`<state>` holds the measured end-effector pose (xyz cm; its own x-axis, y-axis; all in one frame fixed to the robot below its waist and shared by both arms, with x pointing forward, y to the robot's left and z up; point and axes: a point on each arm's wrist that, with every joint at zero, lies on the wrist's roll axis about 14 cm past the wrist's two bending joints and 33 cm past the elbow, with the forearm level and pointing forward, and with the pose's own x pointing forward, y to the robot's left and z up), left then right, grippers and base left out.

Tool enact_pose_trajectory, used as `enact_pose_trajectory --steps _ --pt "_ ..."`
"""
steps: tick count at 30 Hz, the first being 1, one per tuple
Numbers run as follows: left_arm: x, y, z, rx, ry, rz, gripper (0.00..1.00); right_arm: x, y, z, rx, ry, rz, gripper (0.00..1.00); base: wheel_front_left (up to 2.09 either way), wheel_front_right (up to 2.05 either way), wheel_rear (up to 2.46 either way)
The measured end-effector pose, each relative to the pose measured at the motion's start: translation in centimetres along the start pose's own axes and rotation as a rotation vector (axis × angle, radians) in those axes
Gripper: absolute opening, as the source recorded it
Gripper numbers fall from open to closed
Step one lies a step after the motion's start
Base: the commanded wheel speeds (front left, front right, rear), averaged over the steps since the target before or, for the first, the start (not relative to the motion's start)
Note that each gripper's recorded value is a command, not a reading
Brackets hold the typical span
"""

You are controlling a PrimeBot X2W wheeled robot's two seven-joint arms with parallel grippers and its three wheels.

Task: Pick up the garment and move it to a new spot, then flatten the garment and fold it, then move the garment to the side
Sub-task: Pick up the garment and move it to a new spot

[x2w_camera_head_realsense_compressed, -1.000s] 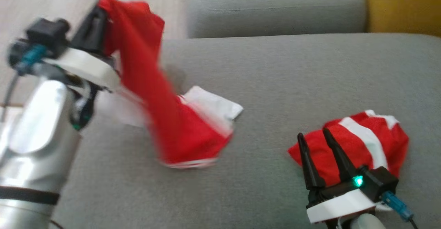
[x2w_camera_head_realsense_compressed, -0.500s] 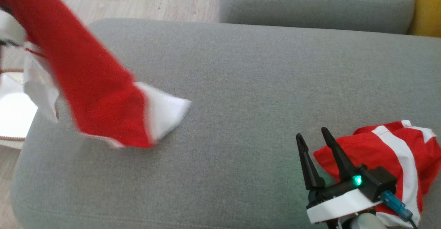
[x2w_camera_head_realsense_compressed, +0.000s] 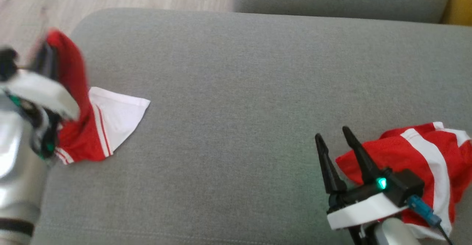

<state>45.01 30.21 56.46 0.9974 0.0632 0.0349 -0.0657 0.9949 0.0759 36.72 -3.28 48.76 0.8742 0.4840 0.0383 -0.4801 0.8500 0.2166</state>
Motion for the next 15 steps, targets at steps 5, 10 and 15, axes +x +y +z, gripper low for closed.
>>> enact_pose_trajectory --steps 5,10,15 --pt "-0.9 -2.4 -5.6 -0.054 0.152 -0.048 0.32 0.1 -1.5 0.8 -0.008 -0.024 -0.043 1.0 0.0 0.0 0.0" --pt "-1.2 -4.8 -7.7 -0.089 0.198 -0.107 1.0 -0.7 -3.1 1.3 -0.015 -0.039 -0.1 1.0 0.0 0.0 0.0" --pt "-2.0 -7.8 -7.2 -0.07 0.15 -0.18 1.0 -3.7 -8.3 0.5 -0.067 0.002 -0.286 1.0 0.0 0.0 0.0"
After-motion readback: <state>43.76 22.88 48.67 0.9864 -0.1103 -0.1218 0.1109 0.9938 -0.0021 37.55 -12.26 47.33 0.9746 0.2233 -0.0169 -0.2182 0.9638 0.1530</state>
